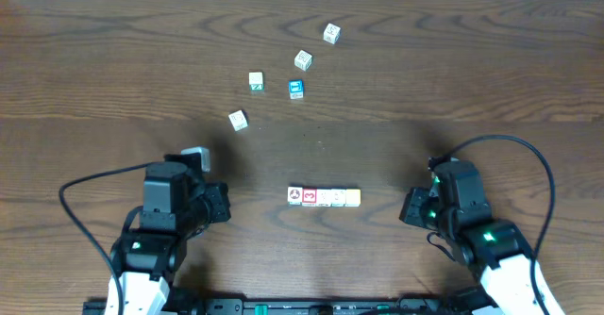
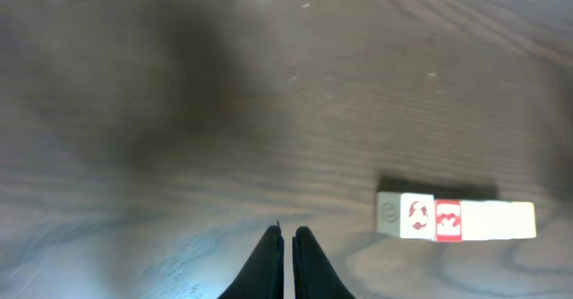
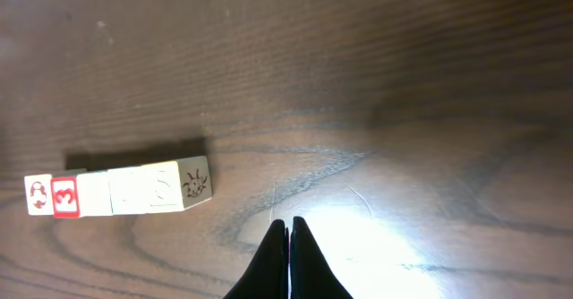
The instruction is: Lift 5 blocks
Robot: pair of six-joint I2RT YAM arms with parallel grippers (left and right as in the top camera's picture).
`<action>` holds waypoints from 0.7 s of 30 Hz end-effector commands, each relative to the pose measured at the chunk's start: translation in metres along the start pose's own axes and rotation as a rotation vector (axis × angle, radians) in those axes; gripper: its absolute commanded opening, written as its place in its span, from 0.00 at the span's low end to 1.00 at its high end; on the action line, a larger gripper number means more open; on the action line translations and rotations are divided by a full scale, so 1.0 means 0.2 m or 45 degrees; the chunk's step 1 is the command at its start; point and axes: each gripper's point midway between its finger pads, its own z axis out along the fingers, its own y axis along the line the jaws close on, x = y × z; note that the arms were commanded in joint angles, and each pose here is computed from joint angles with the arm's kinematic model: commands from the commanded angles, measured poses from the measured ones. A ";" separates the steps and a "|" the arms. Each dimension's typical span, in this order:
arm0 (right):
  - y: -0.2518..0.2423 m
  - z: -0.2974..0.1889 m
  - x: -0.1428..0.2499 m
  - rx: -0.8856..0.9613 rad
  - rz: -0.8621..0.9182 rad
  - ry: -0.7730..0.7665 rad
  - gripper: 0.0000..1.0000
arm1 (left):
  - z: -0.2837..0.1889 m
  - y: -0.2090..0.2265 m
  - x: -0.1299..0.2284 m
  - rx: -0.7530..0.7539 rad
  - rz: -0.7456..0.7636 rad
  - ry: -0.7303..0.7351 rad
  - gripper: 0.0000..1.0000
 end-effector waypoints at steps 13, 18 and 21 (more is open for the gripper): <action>0.12 0.13 0.08 -0.091 -0.126 0.142 0.01 | 0.16 -0.03 0.18 -0.114 0.225 0.193 0.07; 0.13 0.14 0.09 -0.077 -0.166 0.123 0.01 | 0.19 -0.05 0.20 -0.109 0.232 0.225 0.07; 0.14 0.14 0.08 -0.083 -0.168 0.115 0.01 | 0.22 -0.06 0.21 -0.095 0.192 0.242 0.07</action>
